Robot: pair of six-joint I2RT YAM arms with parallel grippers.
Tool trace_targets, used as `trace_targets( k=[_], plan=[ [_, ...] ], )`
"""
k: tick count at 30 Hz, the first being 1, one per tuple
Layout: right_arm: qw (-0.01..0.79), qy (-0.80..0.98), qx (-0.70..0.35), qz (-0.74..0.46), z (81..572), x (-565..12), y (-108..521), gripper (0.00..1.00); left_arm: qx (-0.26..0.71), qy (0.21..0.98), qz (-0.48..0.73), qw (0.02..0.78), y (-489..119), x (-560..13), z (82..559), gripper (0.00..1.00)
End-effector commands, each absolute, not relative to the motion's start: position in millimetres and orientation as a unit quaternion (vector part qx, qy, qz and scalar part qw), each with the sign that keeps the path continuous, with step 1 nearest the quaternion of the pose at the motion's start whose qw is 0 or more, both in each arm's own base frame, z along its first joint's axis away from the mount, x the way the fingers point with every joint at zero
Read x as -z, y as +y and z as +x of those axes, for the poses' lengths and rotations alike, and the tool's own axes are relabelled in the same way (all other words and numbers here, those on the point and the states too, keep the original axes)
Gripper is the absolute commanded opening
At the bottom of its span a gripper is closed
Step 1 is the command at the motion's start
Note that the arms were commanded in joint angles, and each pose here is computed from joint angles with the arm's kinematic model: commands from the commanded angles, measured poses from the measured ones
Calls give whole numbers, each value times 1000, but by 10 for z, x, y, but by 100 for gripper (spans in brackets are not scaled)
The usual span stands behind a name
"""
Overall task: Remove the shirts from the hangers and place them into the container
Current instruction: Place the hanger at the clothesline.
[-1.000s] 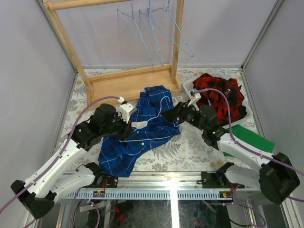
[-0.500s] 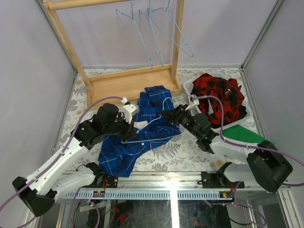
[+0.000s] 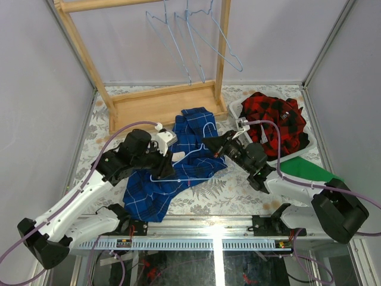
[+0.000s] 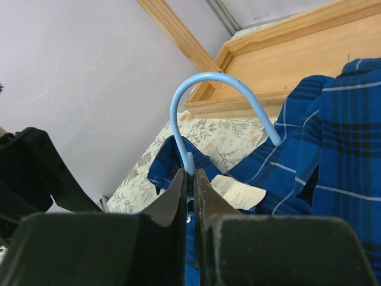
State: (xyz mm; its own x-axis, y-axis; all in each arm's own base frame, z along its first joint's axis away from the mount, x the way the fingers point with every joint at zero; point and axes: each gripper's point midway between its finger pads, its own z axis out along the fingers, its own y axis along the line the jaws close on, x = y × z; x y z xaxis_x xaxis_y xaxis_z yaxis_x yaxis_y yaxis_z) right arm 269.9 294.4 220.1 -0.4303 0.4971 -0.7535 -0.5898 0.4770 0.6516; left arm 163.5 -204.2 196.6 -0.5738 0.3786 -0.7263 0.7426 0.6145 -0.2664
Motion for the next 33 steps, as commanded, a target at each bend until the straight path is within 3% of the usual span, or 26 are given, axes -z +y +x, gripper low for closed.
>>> trace_targets(
  k=[1,5,8,10,11,15,17,24,33],
  plan=[
    [577,617,-534,-46,2641,-2712,2906,0,301,829,359,305,-2112,-1974,1580,35],
    [588,619,-518,-56,2631,-2732,2859,0,305,831,361,293,-2126,-1973,1555,29],
    [598,622,-502,-59,2638,-2725,2807,0,301,832,361,294,-2110,-1998,1562,1],
    [603,620,-499,-59,2625,-2744,2778,1,296,831,360,303,-2087,-2022,1572,0],
    [603,619,-499,-61,2615,-2758,2772,7,287,834,353,313,-2059,-2042,1608,0],
    [601,625,-494,-69,2576,-2816,2754,50,250,841,316,361,-1928,-2185,1756,0],
    [603,629,-485,-77,2562,-2833,2732,61,237,843,295,381,-1871,-2274,1814,0],
    [631,638,-437,-64,2585,-2823,2505,71,193,865,234,400,-1701,-2330,1965,0],
    [643,652,-398,-54,2612,-2781,2348,78,88,884,95,449,-1262,-2490,2307,0]
  ],
)
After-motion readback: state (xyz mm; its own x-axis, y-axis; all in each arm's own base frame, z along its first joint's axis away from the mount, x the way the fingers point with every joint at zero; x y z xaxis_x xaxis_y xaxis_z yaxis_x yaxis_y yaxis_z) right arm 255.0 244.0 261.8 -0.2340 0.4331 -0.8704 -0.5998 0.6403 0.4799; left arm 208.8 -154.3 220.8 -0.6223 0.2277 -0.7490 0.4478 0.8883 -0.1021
